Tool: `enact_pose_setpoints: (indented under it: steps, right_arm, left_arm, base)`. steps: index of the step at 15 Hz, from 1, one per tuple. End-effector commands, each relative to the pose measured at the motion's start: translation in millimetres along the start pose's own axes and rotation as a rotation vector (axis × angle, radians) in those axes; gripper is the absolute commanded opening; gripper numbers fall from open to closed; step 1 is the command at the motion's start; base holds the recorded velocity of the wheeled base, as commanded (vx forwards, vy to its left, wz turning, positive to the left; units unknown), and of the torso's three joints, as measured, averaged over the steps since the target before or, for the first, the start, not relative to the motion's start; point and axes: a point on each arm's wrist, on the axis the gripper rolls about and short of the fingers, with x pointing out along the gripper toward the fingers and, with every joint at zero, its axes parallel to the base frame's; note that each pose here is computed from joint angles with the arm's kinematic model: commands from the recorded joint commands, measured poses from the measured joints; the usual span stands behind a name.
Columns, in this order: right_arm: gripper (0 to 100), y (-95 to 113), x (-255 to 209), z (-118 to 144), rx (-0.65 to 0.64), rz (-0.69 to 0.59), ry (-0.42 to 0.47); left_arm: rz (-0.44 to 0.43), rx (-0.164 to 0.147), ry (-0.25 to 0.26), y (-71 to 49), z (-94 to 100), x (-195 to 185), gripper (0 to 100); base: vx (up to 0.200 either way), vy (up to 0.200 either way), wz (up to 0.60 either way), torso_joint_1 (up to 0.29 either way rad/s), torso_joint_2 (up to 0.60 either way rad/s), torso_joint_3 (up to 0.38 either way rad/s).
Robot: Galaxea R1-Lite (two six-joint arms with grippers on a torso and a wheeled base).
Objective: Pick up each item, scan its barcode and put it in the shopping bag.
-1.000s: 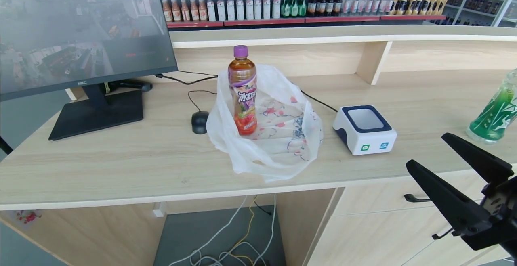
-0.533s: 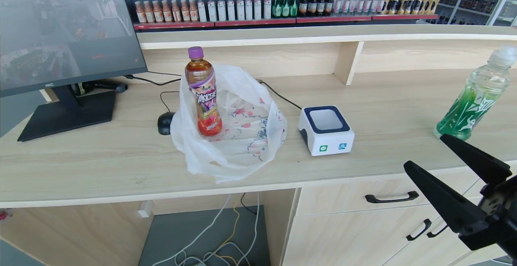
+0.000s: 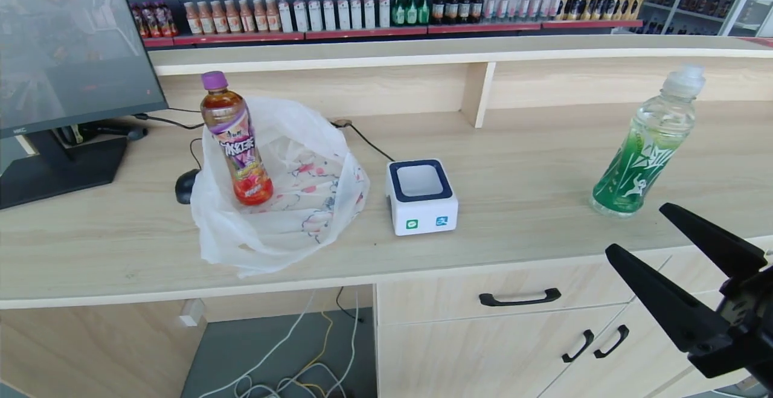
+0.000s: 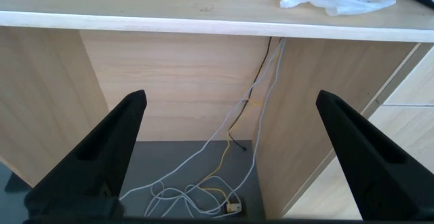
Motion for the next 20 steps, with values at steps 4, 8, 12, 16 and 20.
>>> enact_pose_setpoints:
  steps: [4, 8, 12, 16, 20]
  right_arm:
    - [100, 0.1, 0.2, -0.3, 0.001, 0.001, 0.001]
    - [100, 0.2, 0.7, -1.1, 0.001, 0.001, 0.006]
    - [100, 0.1, 1.5, -2.3, 0.0, -0.001, 0.012]
    - [100, 0.4, 2.4, -3.7, -0.002, 0.001, 0.019]
    - [100, 0.4, 2.0, -10.1, -0.006, -0.001, 0.054]
  left_arm:
    - [0.001, 0.0, -0.001, 0.0, 0.1, 0.0, 100]
    - [0.001, 0.0, -0.001, 0.0, 0.1, 0.0, 100]
    - [0.001, 0.0, -0.001, 0.0, 0.1, 0.0, 100]
    - [0.001, 0.001, -0.001, 0.0, 0.1, 0.0, 100]
    - [-0.001, 0.006, -0.001, 0.0, 0.1, 0.0, 100]
  base:
    - [0.0, -0.2, 0.0, 0.007, 0.0, 0.0]
    - [0.0, -0.2, 0.0, 0.006, 0.0, 0.002]
    - [0.0, -0.2, 0.0, 0.002, 0.0, 0.004]
    - [0.0, -0.05, 0.0, -0.001, 0.0, 0.002]
    - [0.0, 0.0, 0.0, 0.0, 0.0, 0.0]
